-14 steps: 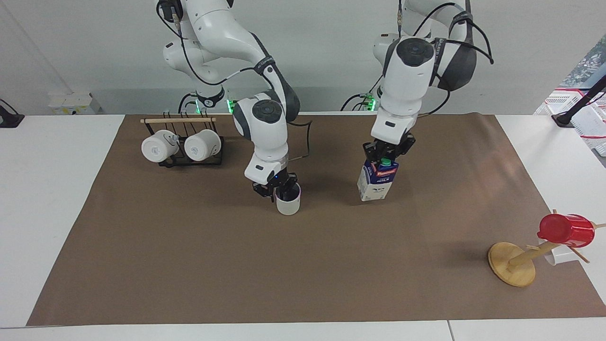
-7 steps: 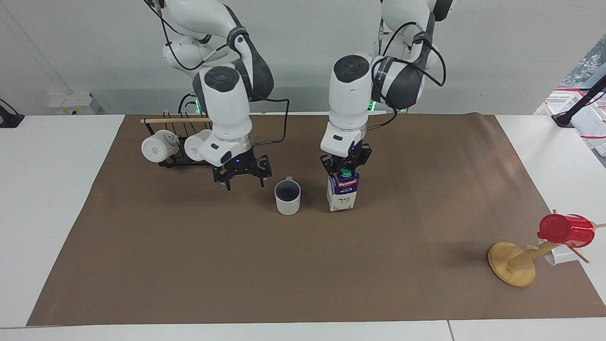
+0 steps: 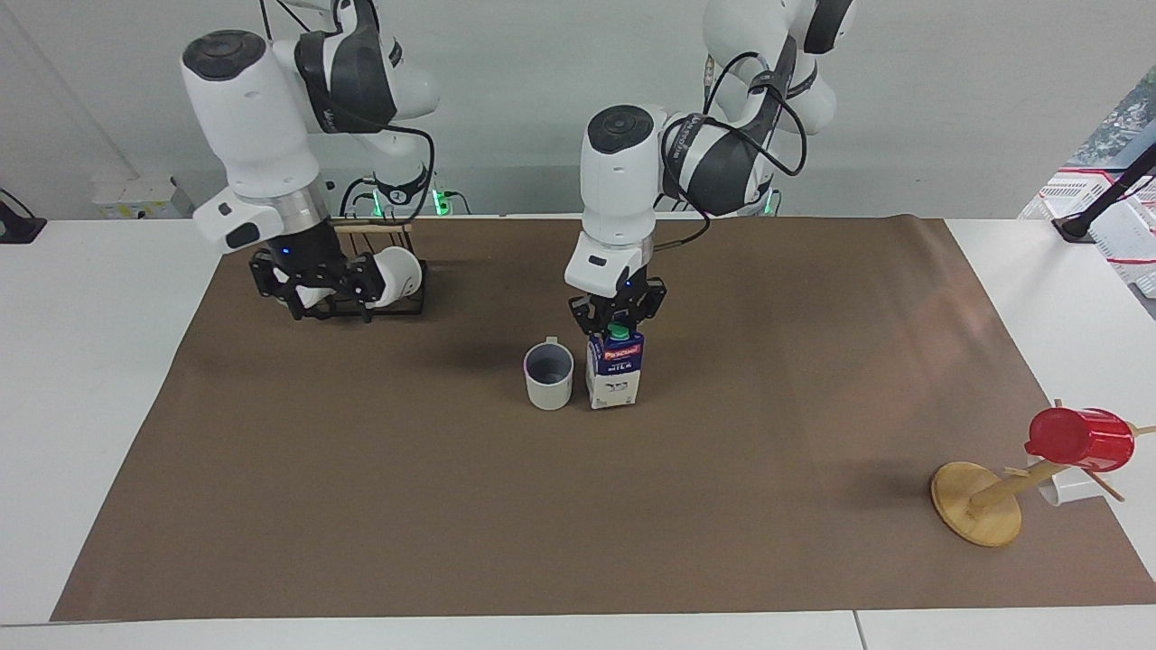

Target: Place cup and milk on table

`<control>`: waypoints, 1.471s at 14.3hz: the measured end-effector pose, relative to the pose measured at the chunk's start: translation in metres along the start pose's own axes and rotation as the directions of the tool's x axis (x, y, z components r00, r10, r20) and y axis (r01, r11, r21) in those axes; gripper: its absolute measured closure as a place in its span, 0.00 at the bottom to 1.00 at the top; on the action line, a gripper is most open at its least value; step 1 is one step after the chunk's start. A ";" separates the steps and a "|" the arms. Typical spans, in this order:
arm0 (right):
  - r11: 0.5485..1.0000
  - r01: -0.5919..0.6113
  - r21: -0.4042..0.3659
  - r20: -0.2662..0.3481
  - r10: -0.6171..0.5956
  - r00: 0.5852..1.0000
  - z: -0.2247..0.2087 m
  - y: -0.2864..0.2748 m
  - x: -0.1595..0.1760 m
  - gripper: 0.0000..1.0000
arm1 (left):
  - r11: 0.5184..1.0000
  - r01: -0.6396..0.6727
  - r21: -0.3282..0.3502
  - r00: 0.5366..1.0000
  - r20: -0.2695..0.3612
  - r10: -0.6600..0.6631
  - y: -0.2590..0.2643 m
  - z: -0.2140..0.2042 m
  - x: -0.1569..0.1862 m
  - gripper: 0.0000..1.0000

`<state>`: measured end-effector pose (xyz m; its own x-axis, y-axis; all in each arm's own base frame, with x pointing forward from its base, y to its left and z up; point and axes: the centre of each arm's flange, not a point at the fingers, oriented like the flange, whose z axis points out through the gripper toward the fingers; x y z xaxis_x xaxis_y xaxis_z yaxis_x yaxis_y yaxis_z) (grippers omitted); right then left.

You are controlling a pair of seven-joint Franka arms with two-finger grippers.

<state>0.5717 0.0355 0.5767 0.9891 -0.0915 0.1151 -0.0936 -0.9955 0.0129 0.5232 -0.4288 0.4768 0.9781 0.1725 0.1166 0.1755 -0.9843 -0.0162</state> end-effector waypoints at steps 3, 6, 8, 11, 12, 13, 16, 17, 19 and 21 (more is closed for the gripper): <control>1.000 0.007 -0.012 0.060 -0.007 0.998 -0.042 0.035 -0.008 0.00 | 1.000 -0.005 0.008 1.000 0.006 0.005 0.001 0.007 -0.003 0.59; 1.000 0.019 -0.016 0.125 -0.017 0.992 -0.052 0.055 -0.015 0.00 | 1.000 -0.008 0.004 1.000 0.003 0.008 0.001 0.015 -0.004 0.59; 0.999 0.030 -0.015 0.132 -0.028 0.991 -0.051 0.052 -0.015 0.00 | 1.000 -0.009 0.001 1.000 -0.001 0.009 0.001 0.016 -0.005 0.59; 0.999 0.038 -0.008 0.143 -0.037 0.989 -0.049 0.047 -0.015 0.00 | 1.000 -0.009 -0.007 1.000 -0.007 0.009 0.002 0.015 -0.004 0.41; 0.999 0.037 -0.005 0.143 -0.036 0.989 -0.049 0.047 -0.015 0.00 | 1.000 -0.009 -0.011 1.000 -0.011 0.009 0.002 0.014 -0.004 0.28; 0.999 0.036 -0.003 0.144 -0.035 0.989 -0.049 0.047 -0.015 0.00 | 1.000 -0.007 -0.017 1.000 -0.016 0.007 0.001 0.009 -0.003 0.18; 0.999 0.036 -0.003 0.146 -0.035 0.989 -0.048 0.047 -0.016 0.00 | 1.000 0.019 -0.011 0.999 -0.029 -0.020 -0.024 -0.036 0.000 0.00; 0.999 0.036 -0.003 0.146 -0.035 0.989 -0.048 0.047 -0.016 0.00 | 1.000 0.031 0.004 0.999 -0.026 -0.030 -0.046 -0.056 0.005 0.00; 0.999 0.036 -0.003 0.146 -0.035 0.989 -0.048 0.047 -0.016 0.00 | 1.000 0.013 0.019 1.000 -0.028 -0.013 -0.099 -0.083 0.018 0.00; 0.999 0.036 -0.003 0.146 -0.035 0.989 -0.048 0.047 -0.016 0.00 | 0.999 -0.012 0.040 1.000 -0.012 0.012 -0.154 -0.090 0.027 0.00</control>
<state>0.5465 -0.0083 0.6235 0.9978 -0.0587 -0.0318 -0.0581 -0.9981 0.0197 0.5123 -0.2759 0.5718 0.9787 0.1598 0.1287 0.1681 -0.9841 -0.0568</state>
